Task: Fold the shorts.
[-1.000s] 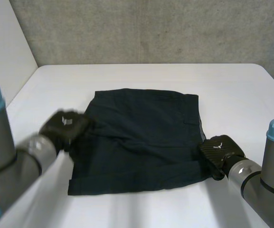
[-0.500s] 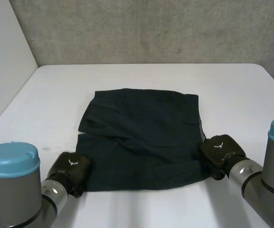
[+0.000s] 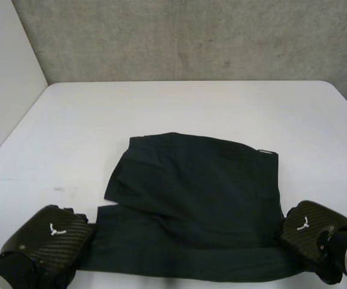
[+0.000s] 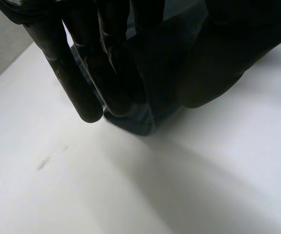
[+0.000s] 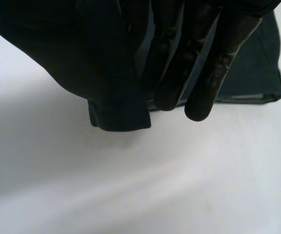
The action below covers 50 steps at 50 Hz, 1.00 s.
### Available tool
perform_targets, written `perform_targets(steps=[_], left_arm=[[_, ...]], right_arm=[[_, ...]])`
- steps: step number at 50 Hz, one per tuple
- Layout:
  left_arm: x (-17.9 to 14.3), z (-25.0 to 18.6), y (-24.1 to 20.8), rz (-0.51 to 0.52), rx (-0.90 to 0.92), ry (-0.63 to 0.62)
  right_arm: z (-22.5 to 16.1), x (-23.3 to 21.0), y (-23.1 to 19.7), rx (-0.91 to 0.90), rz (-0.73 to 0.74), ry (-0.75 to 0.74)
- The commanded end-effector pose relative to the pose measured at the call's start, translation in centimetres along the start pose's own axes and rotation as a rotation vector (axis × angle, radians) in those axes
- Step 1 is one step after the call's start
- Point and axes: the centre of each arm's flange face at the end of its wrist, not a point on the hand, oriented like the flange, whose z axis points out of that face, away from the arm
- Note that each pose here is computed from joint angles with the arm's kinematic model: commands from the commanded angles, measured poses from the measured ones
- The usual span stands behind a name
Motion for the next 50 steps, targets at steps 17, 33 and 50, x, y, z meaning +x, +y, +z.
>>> perform_targets(steps=[17,33,50], left_arm=[[-6.1,22.3,-11.5,-0.010,0.302,-0.351],[-4.2,30.1,-12.2,0.055,0.414,-0.400],[-1.8,20.5,-6.8,0.056,0.257,-0.298]], right_arm=[[14.2,11.8,-4.3,0.205,0.193,0.405],[21.2,14.6,-4.7,0.275,0.202,0.686],[11.1,6.8,-2.5,0.338,0.518,0.306]])
